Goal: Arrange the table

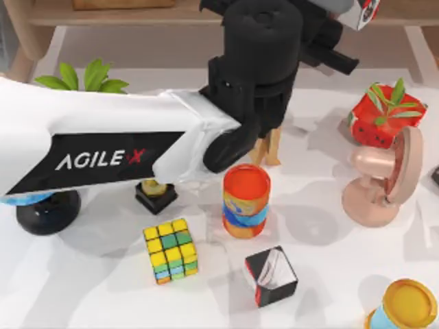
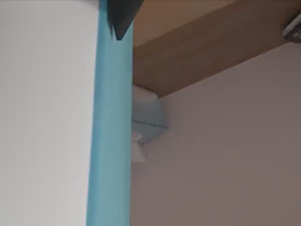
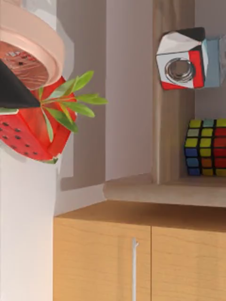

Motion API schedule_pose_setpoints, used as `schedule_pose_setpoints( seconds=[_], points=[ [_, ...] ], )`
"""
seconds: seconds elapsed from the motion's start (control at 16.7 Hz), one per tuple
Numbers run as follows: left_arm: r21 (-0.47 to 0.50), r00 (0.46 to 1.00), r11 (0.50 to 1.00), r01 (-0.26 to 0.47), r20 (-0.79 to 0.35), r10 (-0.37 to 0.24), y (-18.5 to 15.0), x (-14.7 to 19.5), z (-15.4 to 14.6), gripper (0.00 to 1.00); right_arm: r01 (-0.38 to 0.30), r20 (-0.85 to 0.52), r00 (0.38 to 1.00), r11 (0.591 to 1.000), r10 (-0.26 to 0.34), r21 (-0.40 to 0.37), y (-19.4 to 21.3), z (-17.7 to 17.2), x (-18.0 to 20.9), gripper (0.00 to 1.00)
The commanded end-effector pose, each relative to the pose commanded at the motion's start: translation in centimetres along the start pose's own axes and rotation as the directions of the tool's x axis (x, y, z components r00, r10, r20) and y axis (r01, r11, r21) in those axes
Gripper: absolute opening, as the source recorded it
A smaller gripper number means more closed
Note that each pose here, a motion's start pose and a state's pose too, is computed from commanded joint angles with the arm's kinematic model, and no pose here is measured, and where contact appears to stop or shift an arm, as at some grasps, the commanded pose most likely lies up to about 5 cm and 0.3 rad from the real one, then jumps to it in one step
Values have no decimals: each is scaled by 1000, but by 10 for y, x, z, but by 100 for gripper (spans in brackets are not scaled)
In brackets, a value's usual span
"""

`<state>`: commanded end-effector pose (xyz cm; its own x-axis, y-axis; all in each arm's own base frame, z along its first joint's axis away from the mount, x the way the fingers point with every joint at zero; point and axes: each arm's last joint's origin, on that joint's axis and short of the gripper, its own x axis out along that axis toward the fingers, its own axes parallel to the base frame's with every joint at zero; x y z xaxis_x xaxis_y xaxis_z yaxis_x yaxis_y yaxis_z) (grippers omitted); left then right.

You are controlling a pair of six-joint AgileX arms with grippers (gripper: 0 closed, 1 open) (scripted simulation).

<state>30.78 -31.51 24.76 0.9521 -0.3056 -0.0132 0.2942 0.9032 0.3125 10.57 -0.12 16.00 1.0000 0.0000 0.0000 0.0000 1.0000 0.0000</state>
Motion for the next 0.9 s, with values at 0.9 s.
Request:
schedule_pose_setpoints(
  seconds=[0.9],
  points=[
    [593, 874, 642, -486, 304, 380, 285, -90, 41, 0, 0, 0, 1000, 1000, 0, 0, 0, 0, 0, 100]
  ],
)
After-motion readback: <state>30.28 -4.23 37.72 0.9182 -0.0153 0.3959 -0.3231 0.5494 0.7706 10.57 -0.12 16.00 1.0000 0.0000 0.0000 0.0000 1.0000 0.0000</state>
